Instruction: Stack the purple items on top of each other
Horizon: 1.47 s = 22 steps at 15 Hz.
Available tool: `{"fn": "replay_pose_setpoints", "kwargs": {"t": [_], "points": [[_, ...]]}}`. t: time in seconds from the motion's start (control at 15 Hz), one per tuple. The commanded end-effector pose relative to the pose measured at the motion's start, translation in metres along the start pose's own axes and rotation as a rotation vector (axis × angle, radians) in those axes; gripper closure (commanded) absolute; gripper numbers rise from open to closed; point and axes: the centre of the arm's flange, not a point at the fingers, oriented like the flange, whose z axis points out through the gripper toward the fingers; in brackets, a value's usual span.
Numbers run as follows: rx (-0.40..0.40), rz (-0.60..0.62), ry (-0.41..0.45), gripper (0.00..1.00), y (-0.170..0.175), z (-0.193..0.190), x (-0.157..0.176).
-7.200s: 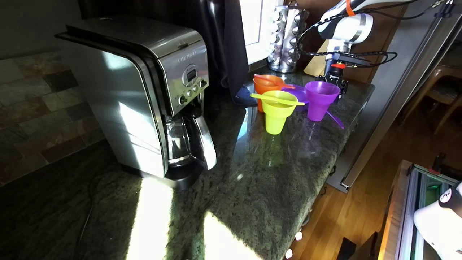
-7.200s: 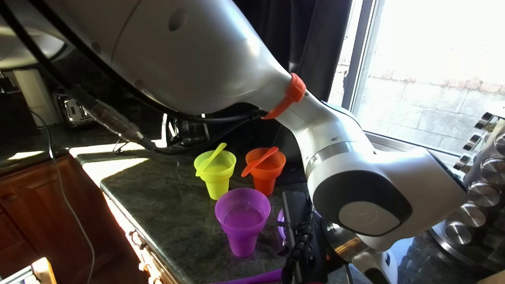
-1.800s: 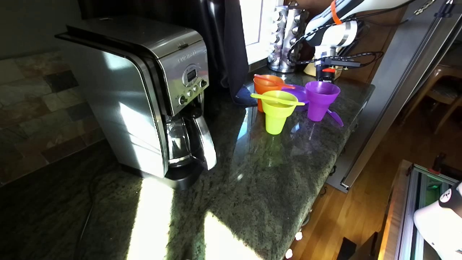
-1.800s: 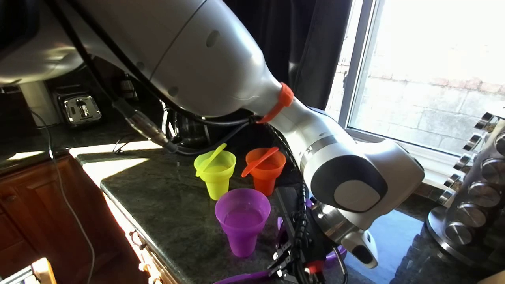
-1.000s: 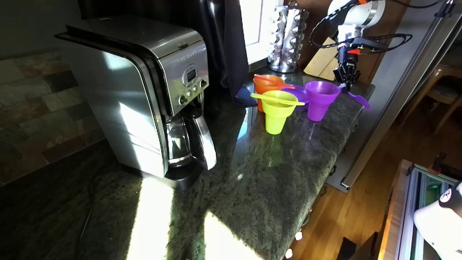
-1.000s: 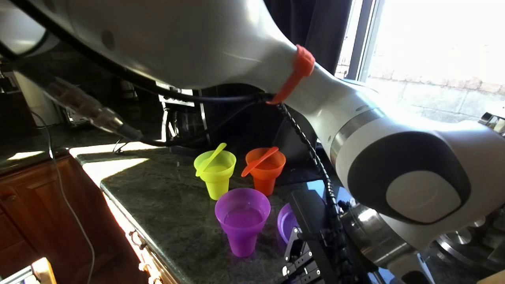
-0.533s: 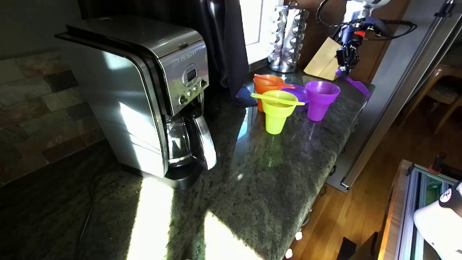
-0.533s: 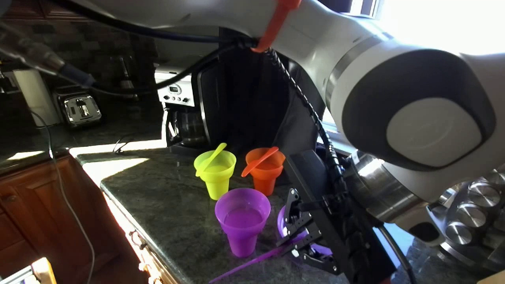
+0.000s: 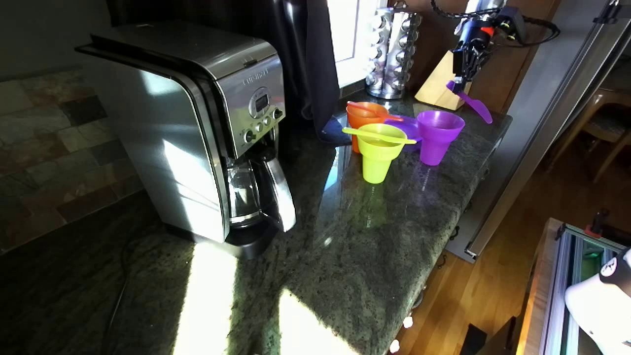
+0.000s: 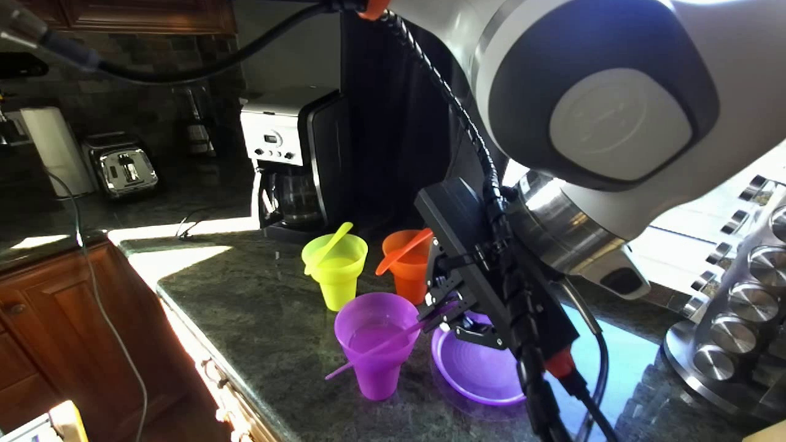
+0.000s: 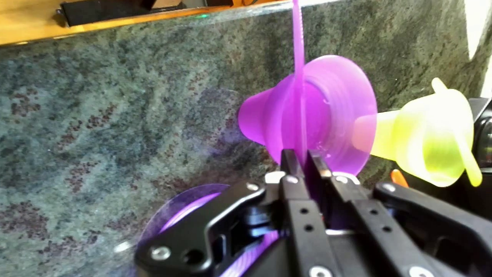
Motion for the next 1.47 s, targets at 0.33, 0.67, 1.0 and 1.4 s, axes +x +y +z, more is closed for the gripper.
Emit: {"fn": "replay_pose_setpoints", "kwargs": {"t": [0.33,0.67,1.0,1.4], "points": [[0.084,-0.070,-0.062,0.97,-0.047,0.025,0.013],[0.109,-0.074,-0.071,0.97,-0.049,0.037,0.022],[0.125,-0.061,-0.083,0.97,-0.047,0.044,0.028],[0.154,-0.044,-0.087,0.97,-0.040,0.050,0.034]]}}
